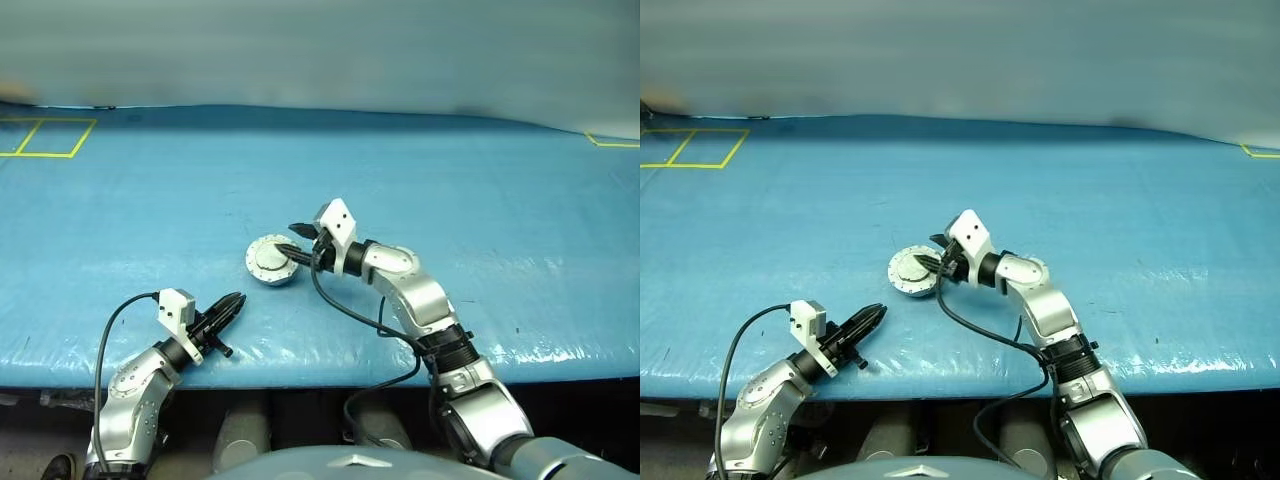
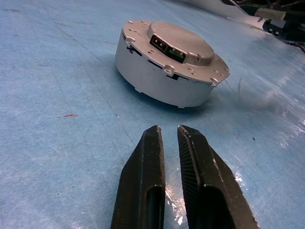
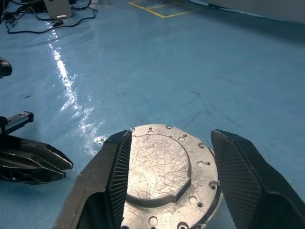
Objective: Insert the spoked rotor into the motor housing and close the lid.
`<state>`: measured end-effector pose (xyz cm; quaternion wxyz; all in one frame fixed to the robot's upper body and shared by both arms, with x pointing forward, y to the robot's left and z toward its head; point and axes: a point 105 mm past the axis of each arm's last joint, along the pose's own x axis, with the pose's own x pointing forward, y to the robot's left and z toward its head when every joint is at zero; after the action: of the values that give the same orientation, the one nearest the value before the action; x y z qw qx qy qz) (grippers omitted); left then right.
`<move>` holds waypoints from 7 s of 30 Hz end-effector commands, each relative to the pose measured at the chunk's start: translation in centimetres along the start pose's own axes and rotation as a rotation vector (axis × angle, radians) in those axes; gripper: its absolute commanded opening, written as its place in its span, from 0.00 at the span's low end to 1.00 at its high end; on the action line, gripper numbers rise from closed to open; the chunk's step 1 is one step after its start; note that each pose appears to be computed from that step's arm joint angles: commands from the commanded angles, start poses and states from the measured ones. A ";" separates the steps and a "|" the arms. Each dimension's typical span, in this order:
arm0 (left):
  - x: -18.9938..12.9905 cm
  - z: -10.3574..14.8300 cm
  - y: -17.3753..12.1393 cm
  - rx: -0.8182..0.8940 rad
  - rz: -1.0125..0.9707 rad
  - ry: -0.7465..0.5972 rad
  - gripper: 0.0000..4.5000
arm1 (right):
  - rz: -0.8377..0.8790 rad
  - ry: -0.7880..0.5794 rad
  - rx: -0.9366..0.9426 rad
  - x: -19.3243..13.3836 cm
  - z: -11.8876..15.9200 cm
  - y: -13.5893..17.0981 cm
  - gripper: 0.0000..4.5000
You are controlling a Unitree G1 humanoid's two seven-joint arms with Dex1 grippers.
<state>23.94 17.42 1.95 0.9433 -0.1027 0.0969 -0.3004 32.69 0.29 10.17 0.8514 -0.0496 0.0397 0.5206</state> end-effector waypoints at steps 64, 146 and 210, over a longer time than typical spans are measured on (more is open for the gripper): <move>-0.7 -1.6 -0.2 -0.026 0.037 0.036 0.12 | 0.208 0.118 -0.169 2.1 -1.3 -0.7 0.68; 3.6 0.6 -0.7 -0.171 0.081 -0.057 0.00 | 0.080 -0.097 -0.117 -1.2 4.4 -1.6 0.99; 4.7 2.6 0.1 -0.142 0.025 -0.109 0.00 | -0.146 0.068 0.768 -2.6 -4.2 -2.9 0.91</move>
<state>28.74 15.22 4.34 0.9406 -0.1909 0.0541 -0.2754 33.90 -3.87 5.99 0.8413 0.2445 0.2652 0.4025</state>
